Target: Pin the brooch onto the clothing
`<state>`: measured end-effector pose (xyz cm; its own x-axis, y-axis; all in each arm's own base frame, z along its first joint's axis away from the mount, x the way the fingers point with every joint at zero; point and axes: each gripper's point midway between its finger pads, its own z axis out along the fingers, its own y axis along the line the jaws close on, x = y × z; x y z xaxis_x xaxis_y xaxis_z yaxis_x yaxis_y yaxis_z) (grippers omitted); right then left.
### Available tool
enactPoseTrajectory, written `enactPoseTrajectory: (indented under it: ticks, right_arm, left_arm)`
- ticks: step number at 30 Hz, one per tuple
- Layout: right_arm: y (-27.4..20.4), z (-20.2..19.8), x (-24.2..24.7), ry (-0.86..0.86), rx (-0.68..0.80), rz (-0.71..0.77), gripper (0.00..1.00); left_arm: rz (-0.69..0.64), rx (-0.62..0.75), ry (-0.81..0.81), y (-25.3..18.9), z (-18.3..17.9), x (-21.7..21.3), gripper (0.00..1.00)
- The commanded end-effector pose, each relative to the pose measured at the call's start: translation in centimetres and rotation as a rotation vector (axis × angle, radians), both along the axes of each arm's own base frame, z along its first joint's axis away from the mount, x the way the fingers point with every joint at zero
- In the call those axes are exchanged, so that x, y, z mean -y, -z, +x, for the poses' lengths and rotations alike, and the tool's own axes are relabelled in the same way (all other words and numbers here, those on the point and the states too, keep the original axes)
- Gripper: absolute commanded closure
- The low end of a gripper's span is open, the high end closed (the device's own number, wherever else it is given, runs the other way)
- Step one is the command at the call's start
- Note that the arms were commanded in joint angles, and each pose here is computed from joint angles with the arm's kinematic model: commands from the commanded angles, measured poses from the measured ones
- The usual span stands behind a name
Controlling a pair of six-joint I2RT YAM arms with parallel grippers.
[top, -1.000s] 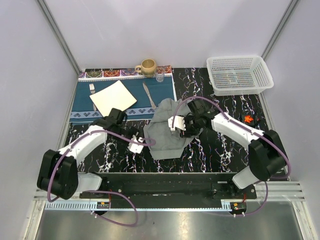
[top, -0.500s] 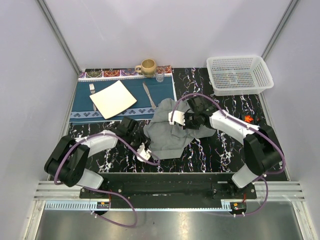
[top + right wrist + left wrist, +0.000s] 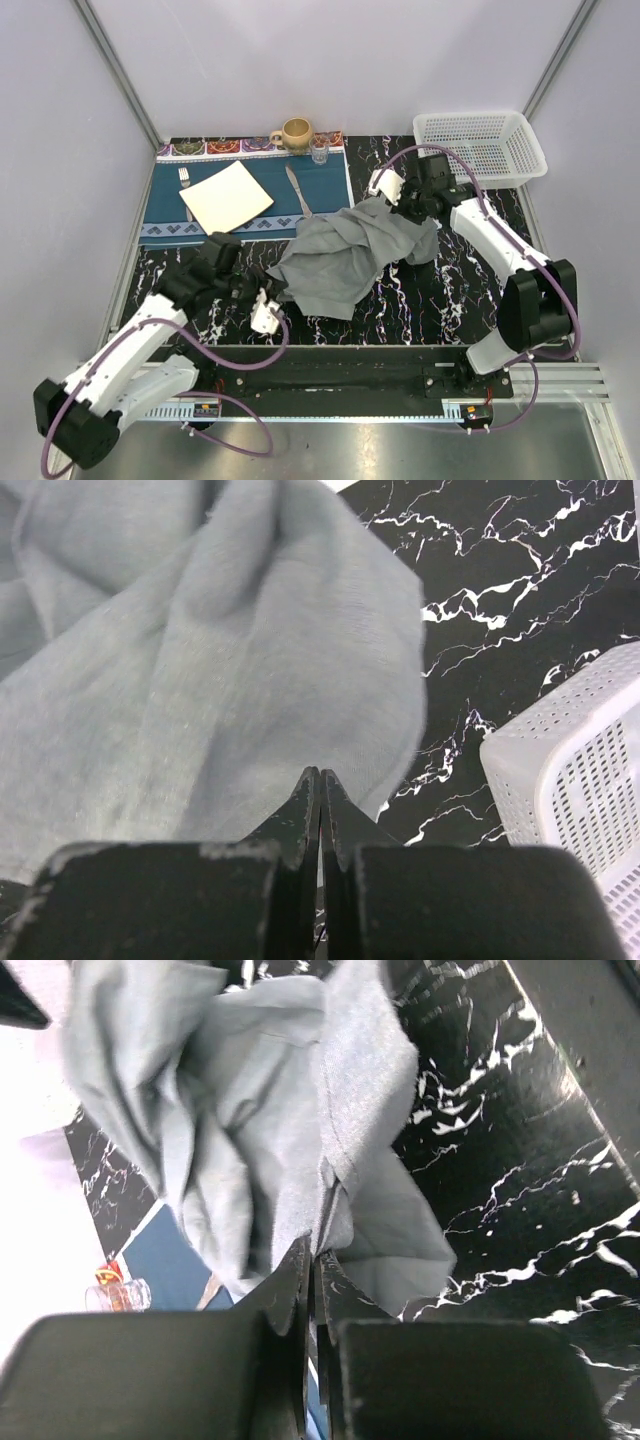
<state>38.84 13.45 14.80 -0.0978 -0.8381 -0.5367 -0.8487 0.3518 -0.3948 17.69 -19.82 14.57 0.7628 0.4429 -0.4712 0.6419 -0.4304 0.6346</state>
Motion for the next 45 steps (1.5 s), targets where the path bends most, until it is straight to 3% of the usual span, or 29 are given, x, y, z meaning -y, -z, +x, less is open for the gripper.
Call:
enactPoseTrajectory:
  ticks: [1,2,6,7,9,10,11,13,15,16,21,31,40,45]
  right_arm:
    - [-1.3,1.1,-0.7,0.064,0.002,0.057,1.0]
    - [0.8,1.8,-0.6,0.102,-0.048,0.037,1.0]
    - [3.7,4.0,-0.1,0.185,-0.149,-0.03,0.73]
    - [2.8,4.8,0.0,0.192,-0.142,-0.023,0.53]
    - [1.8,3.9,-0.2,0.149,-0.173,0.013,0.3]
    - [1.0,3.5,-0.1,0.123,-0.173,0.038,0.11]
    - [-1.5,2.0,-1.7,0.036,-0.167,0.136,0.01]
    - [-5.4,-2.6,-4.8,-0.15,-0.195,0.292,0.0]
    - [-5.7,-6.4,-6.7,-0.262,-0.221,0.346,0.0]
    - [-7.0,-8.0,-7.3,-0.309,-0.166,0.348,0.0]
    - [-1.9,-15.0,-9.9,-0.539,-0.12,0.279,0.0]
    - [5.0,-15.6,-11.2,-0.59,-0.17,0.197,0.21]
    - [8.4,-17.8,-11.5,-0.664,-0.226,0.153,0.37]
    - [9.7,-18.6,-10.8,-0.684,-0.247,0.12,0.38]
  left_arm:
    - [-0.122,-0.293,-0.122,-4.0,-2.9,-0.2,1.0]
    - [-0.162,-0.38,-0.191,-4.7,-2.6,-0.2,1.0]
    - [-0.263,-0.498,-0.369,-6.7,1.4,1.3,1.0]
    - [-0.255,-0.538,-0.401,-6.1,2.3,1.5,1.0]
    - [-0.241,-0.596,-0.479,-4.9,3.9,1.5,1.0]
    - [-0.241,-0.624,-0.51,-4.5,4.5,1.5,1.0]
    - [-0.243,-0.638,-0.55,-4.0,5.3,1.2,1.0]
    - [-0.273,-0.679,-0.623,-3.4,7.2,1.0,1.0]
    - [-0.297,-0.712,-0.648,-2.9,8.4,0.9,1.0]
    - [-0.313,-0.745,-0.662,-2.9,8.7,0.8,1.0]
    - [-0.328,-0.83,-0.692,-2.1,9.8,0.7,1.0]
    - [-0.342,-0.844,-0.733,-1.6,10.2,0.3,1.0]
    - [-0.359,-0.874,-0.779,-1.2,11.1,-0.5,1.0]
    - [-0.359,-0.878,-0.787,-1.1,11.1,-0.7,1.0]
